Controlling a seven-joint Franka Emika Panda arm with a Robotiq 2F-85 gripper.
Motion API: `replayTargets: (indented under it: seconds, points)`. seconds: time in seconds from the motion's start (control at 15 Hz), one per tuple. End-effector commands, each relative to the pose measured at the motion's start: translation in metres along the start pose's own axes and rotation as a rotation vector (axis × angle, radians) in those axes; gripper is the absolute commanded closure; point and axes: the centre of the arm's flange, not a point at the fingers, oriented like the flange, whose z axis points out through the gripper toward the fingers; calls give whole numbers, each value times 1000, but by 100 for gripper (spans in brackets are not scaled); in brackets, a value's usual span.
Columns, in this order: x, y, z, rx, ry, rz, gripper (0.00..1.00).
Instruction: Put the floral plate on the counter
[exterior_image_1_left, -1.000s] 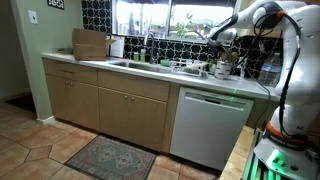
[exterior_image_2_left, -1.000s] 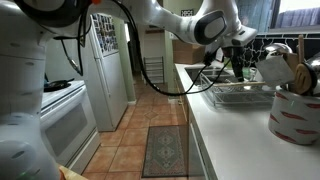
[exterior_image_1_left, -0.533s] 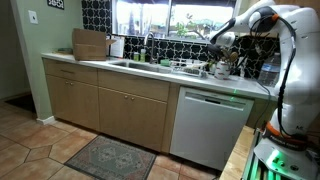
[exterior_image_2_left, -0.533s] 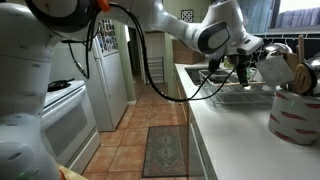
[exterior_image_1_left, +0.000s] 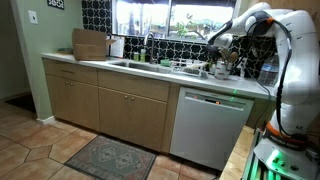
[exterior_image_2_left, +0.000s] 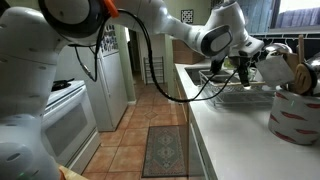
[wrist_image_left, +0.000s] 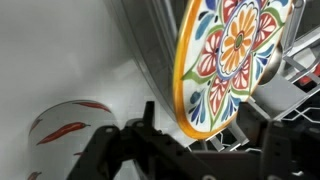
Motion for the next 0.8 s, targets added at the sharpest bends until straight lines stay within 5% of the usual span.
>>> replayTargets:
  seconds: [0.0,0.33,0.47,0.73]
  points:
    - [7,-7,6,26,6,6,49]
    - [12,-10,0,37,14,9,79]
    - [15,-9,-3,42,19,12,82]
    - [12,-17,-13,88,-12,20,70]
